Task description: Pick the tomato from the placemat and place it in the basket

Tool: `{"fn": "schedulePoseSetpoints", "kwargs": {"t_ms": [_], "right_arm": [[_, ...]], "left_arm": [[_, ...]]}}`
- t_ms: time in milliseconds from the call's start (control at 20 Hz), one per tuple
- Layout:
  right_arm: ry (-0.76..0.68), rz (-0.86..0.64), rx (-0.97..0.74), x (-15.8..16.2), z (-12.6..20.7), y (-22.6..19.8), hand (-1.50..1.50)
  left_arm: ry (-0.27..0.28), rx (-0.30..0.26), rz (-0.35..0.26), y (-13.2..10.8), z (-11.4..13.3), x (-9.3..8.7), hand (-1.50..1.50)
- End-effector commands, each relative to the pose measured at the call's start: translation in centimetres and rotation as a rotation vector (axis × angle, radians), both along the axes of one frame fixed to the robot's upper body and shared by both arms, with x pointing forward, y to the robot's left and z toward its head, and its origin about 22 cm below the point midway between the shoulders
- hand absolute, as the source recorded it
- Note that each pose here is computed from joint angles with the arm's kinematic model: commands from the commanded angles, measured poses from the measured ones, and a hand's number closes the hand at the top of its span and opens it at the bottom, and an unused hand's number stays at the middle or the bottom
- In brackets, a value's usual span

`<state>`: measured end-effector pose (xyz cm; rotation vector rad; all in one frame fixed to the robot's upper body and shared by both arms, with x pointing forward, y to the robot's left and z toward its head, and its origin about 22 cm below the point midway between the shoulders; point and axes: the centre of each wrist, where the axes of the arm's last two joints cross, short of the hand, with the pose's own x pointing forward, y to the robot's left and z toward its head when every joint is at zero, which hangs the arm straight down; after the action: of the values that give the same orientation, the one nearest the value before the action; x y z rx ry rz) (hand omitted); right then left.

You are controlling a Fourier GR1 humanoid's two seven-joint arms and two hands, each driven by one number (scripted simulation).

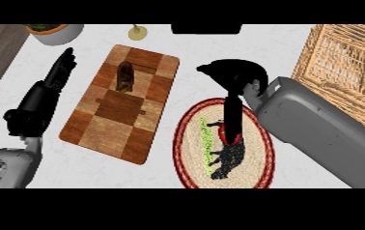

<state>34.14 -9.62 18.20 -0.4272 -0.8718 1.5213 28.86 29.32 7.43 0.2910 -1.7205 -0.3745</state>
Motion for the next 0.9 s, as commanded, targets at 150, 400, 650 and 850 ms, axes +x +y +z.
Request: {"fn": "schedulePoseSetpoints", "kwargs": {"t_ms": [150,400,650,850], "right_arm": [[0.075,-0.019,-0.155,-0.6,-3.5,-0.3,-1.50],[0.079,-0.021,-0.179,-1.6,-5.9,-0.4,-1.50],[0.082,-0.041,-0.153,-0.8,-7.1,-2.7,-1.50],[0.044,-0.029,-0.145,-1.7,-8.8,-0.9,-1.50]], "left_arm": [[-0.003,0.003,-0.009,0.8,0.7,0.4,0.00],[-0.003,0.011,0.000,1.4,0.3,0.7,0.00],[0.009,-0.001,-0.002,0.7,-1.2,-0.2,0.00],[0.000,0.014,0.003,-1.2,0.2,0.0,0.00]]}}
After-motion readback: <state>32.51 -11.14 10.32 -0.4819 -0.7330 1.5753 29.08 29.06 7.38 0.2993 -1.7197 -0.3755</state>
